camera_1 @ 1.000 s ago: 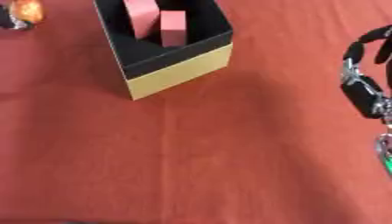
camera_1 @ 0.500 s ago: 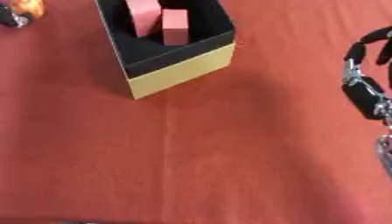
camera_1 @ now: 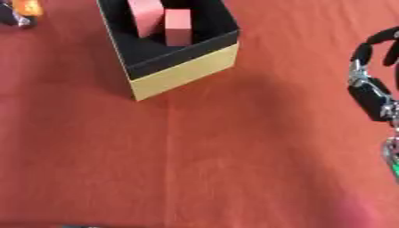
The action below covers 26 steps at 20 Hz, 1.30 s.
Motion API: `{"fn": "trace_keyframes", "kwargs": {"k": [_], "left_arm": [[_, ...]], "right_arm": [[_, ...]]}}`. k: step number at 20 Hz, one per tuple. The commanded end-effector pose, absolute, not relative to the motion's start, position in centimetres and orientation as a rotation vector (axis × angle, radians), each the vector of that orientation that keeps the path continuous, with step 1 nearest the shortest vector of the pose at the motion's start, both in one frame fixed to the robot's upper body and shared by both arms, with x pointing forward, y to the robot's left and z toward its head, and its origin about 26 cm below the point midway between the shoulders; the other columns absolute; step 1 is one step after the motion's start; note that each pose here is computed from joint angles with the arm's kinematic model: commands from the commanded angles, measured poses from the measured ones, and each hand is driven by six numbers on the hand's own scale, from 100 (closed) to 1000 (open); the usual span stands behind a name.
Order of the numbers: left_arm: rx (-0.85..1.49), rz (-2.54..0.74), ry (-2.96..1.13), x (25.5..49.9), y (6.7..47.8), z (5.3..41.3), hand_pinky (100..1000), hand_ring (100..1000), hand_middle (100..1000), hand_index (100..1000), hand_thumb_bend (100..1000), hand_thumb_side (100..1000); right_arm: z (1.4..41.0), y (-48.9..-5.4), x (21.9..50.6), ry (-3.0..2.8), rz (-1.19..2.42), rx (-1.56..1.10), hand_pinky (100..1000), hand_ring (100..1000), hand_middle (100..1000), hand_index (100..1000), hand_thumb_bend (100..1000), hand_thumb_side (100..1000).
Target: Pick up objects on the table and place them in the box.
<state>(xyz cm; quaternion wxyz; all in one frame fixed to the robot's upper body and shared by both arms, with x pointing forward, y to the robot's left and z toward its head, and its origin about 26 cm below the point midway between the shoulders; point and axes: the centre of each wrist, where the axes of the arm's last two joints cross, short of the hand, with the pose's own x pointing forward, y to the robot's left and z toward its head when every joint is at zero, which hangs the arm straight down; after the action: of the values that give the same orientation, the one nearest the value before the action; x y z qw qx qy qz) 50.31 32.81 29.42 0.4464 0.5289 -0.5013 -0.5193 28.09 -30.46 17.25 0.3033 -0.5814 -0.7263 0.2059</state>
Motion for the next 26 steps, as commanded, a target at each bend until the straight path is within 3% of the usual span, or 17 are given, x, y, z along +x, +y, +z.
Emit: {"fn": "trace_keyframes", "kwargs": {"k": [1, 5, 9, 16, 26], "left_arm": [[1.368, -1.266, -1.280, 50.1, 32.9, 30.8, 100, 399, 440, 487, 459, 124], [1.341, -1.299, -1.287, 50.1, 32.8, 30.9, 130, 434, 483, 530, 435, 137], [1.350, -1.363, -1.314, 49.7, 32.2, 31.9, 142, 449, 490, 541, 478, 150], [1.384, -1.462, -1.418, 48.5, 30.6, 34.6, 146, 447, 493, 547, 427, 153], [1.390, -1.585, -1.620, 46.1, 25.4, 38.2, 104, 436, 486, 540, 514, 100]], "right_arm": [[18.1, -30.5, 28.0, -1.951, 0.537, -1.556, 100, 145, 279, 513, 100, 100], [18.1, -30.5, 28.0, -1.950, 0.538, -1.555, 100, 145, 279, 513, 100, 100], [18.0, -30.6, 27.9, -1.946, 0.539, -1.557, 102, 145, 279, 513, 100, 100], [18.0, -30.8, 27.9, -1.941, 0.549, -1.561, 106, 148, 280, 513, 100, 100], [18.3, -31.0, 27.9, -1.942, 0.570, -1.571, 114, 153, 282, 513, 100, 100]]}}
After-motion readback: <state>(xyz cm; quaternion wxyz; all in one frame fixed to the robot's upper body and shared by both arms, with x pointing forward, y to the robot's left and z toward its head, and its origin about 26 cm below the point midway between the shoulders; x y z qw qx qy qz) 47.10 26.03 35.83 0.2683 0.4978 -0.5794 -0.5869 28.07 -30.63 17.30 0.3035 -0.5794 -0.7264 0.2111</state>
